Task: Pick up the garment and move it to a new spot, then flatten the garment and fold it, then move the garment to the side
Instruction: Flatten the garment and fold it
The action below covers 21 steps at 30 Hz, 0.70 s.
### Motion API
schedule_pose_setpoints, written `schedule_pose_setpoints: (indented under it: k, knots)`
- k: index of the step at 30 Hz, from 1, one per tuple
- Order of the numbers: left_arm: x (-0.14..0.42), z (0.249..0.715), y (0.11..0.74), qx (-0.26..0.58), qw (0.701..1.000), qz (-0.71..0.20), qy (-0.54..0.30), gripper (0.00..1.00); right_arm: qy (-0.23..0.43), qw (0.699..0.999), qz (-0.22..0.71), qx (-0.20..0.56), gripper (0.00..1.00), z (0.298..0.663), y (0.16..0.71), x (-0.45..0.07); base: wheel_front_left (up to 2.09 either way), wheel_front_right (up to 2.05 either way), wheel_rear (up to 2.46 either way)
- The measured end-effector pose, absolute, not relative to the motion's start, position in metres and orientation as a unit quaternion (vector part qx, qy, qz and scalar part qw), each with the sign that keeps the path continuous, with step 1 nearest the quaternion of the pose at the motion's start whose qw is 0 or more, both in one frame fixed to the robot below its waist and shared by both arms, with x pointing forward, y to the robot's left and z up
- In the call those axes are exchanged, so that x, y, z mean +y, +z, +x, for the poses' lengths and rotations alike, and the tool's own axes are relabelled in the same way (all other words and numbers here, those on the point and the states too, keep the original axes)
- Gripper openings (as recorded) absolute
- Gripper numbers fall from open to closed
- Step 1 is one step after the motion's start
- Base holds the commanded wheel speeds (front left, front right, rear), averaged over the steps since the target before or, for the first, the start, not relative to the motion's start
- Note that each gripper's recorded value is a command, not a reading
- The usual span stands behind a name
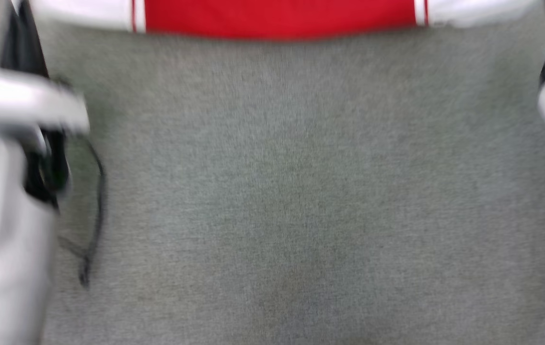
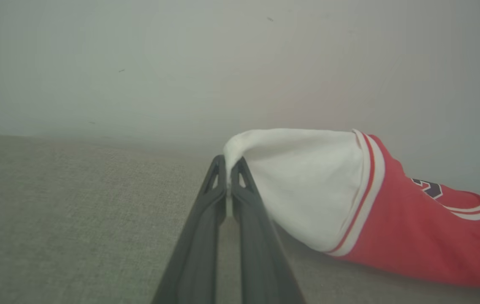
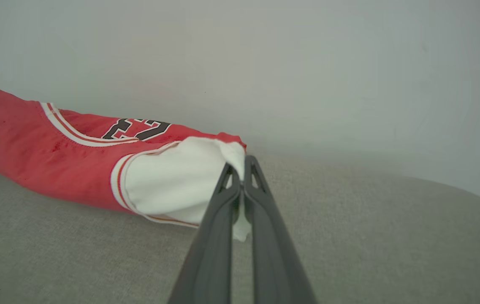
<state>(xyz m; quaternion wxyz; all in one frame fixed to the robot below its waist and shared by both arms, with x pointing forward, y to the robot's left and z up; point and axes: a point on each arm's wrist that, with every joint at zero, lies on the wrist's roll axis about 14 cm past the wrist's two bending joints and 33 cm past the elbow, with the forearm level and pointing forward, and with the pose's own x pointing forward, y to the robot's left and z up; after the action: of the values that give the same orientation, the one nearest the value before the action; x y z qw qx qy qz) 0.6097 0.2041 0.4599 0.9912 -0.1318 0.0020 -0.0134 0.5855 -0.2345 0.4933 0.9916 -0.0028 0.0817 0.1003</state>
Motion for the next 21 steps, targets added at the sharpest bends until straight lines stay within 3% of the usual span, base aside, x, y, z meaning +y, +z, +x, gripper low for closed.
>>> schedule_pose_setpoints:
  k: [21]
  knots:
    - [0.237, 0.369, 0.431, 0.158, 0.981, -0.098, 0.061, 0.0, 0.01, 0.961, 0.112, 0.253, 0.0, 0.346, 0.41, -0.241, 0.0, 0.0, 0.0]
